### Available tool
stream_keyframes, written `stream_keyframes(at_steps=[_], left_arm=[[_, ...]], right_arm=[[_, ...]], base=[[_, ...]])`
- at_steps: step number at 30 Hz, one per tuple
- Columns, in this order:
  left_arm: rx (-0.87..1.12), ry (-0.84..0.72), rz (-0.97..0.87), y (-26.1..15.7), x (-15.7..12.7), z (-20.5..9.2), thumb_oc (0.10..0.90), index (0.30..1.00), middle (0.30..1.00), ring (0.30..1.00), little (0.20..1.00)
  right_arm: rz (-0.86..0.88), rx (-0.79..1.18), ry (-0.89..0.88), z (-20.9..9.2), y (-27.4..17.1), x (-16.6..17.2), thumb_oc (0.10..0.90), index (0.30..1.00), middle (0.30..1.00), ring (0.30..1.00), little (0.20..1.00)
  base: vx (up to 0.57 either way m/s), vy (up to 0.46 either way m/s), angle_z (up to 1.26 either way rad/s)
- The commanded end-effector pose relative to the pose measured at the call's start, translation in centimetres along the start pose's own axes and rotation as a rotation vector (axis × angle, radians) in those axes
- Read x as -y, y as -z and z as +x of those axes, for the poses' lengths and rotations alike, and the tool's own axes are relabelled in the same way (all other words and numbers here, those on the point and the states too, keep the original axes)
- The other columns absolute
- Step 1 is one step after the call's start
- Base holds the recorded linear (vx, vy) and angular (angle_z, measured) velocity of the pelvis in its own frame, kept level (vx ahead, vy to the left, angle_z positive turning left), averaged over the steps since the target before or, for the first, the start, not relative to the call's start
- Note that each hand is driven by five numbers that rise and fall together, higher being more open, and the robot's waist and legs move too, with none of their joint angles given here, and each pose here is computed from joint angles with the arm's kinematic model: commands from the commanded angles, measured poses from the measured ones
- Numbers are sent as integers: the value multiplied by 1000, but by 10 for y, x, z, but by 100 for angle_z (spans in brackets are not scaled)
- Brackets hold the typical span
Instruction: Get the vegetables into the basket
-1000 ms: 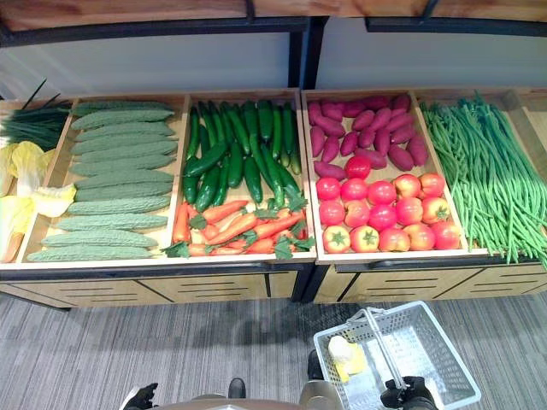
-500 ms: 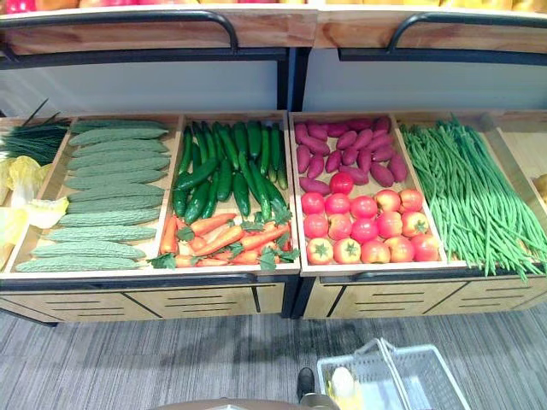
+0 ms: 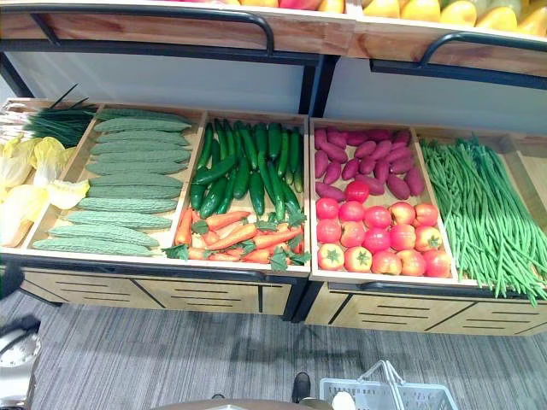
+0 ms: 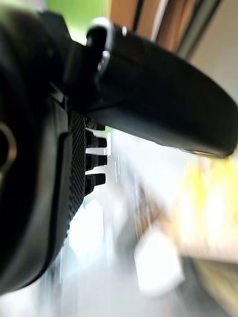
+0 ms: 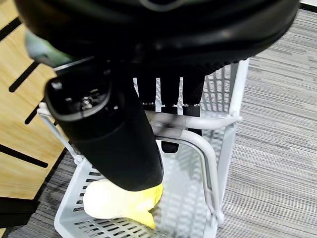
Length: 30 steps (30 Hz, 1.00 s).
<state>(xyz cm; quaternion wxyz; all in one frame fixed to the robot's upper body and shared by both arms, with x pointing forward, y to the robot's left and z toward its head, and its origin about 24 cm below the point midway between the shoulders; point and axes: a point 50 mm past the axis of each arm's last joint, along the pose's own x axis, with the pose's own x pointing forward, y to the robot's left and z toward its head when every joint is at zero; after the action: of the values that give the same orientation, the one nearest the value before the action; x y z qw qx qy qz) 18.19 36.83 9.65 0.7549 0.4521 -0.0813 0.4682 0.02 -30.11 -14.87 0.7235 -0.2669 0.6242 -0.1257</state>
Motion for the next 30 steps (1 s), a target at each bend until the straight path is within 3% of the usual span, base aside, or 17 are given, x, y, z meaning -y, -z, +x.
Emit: stream_keyframes(at_steps=[1,4,12,14,18,24,30], left_arm=[[293,100,-86,-46,0,35,900,1000,1000,1000,1000],[406,182,-188,-77,7,39,900,1000,1000,1000,1000],[536,403,-190,-114,41,36,900,1000,1000,1000,1000],[456,519,-272,-113,66,26,900,1000,1000,1000,1000],[319,592,-344,-104,87,19,900,1000,1000,1000,1000],[152,608,-446,-94,103,14,900,1000,1000,1000,1000],[128,669,-381,-87,114,10,900,1000,1000,1000,1000]], right_arm=[[-20,74,72,7,-26,24,400,300,300,300,300],[-43,115,61,8,-34,26,400,300,300,300,300],[-66,171,48,8,-46,28,400,300,300,300,300],[-79,191,52,9,-53,32,400,300,300,300,300],[-89,198,60,9,-55,35,400,300,300,300,300],[-93,205,57,9,-58,34,400,300,300,300,300],[-105,223,57,9,-63,34,400,300,300,300,300]], base=[[-16,35,-4],[-6,22,-7],[10,12,-20],[26,24,-24],[29,17,-42],[4,8,-16],[4,-1,-8]])
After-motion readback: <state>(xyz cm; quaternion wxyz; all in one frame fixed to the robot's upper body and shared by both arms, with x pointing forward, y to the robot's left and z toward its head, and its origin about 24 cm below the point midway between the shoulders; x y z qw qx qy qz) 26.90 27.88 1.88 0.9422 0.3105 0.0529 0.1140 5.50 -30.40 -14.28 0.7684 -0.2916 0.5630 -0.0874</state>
